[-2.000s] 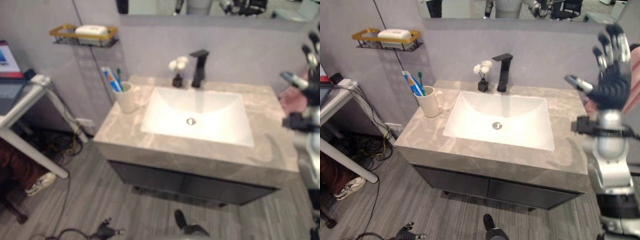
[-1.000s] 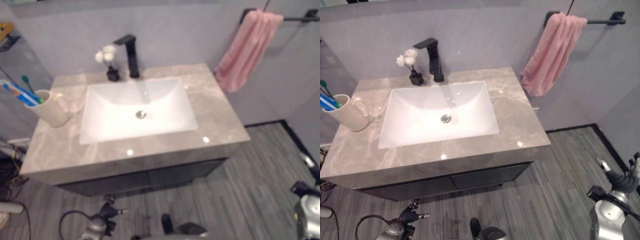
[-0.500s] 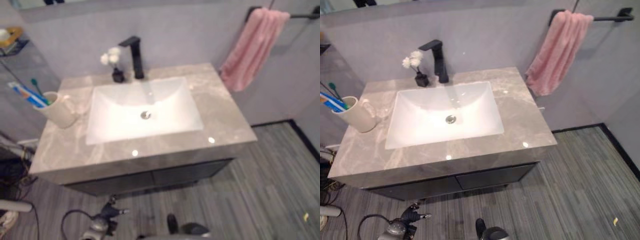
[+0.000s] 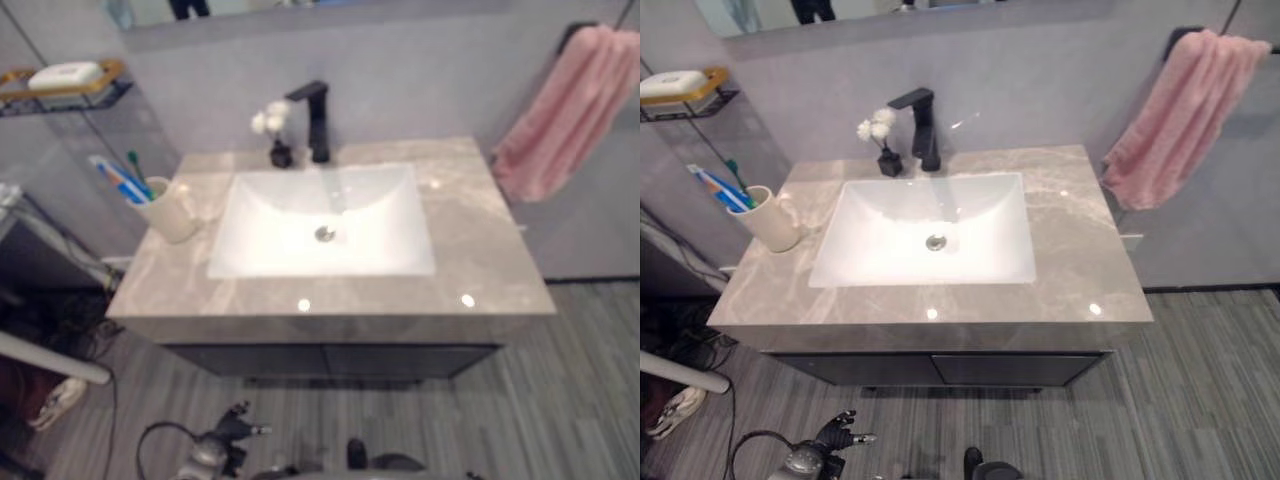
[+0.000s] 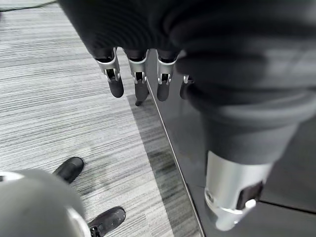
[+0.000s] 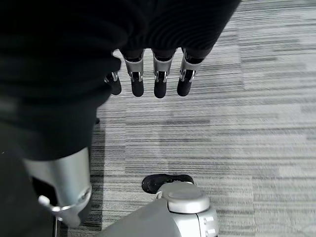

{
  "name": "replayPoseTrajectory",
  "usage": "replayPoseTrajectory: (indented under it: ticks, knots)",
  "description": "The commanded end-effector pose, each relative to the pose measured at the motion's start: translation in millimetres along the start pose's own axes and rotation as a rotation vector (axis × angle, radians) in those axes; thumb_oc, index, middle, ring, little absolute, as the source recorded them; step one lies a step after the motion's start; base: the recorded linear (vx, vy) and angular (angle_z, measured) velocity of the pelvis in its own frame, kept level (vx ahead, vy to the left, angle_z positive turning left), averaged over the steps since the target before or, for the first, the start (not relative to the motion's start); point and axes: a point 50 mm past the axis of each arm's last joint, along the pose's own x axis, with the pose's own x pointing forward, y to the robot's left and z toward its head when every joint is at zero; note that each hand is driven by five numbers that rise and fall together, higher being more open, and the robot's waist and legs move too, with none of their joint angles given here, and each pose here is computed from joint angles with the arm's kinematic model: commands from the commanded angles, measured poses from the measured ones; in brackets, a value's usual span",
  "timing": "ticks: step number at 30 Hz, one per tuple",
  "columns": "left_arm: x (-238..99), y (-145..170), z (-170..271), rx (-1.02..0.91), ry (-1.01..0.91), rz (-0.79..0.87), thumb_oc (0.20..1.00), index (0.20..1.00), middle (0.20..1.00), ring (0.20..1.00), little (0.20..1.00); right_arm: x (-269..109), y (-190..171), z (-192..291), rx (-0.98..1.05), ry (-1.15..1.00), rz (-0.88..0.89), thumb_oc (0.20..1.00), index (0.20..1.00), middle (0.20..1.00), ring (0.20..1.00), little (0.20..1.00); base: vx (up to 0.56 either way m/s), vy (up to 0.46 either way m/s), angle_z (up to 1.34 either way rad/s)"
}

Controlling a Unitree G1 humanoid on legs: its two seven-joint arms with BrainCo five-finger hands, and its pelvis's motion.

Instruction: Put brush and paste in cup on sink, flatten towel.

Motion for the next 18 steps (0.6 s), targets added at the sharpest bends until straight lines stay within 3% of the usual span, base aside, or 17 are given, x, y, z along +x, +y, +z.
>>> replayPoseTrajectory:
  ticks: [1,12,18]
  knots:
    - [1.6,16.3,14.6,-0.043,-0.069,0.064,1.000,1.000,1.000,1.000,1.000,-1.4,-22.8,-8.3,-0.031,0.039,-0.064,1.000,1.000,1.000,1.000,1.000,-0.04,-0.032,0.01]
    - [-10.1,42.2,-12.6,-0.129,-0.027,0.146,1.000,1.000,1.000,1.000,1.000,-0.9,-41.1,6.7,-0.052,-0.015,-0.122,1.000,1.000,1.000,1.000,1.000,0.02,-0.007,-0.08]
    - [-10.3,50.9,-1.6,-0.104,-0.079,0.158,1.000,1.000,1.000,1.000,1.000,-1.3,-44.7,4.3,-0.047,0.002,-0.133,1.000,1.000,1.000,1.000,1.000,0.10,0.124,-0.27]
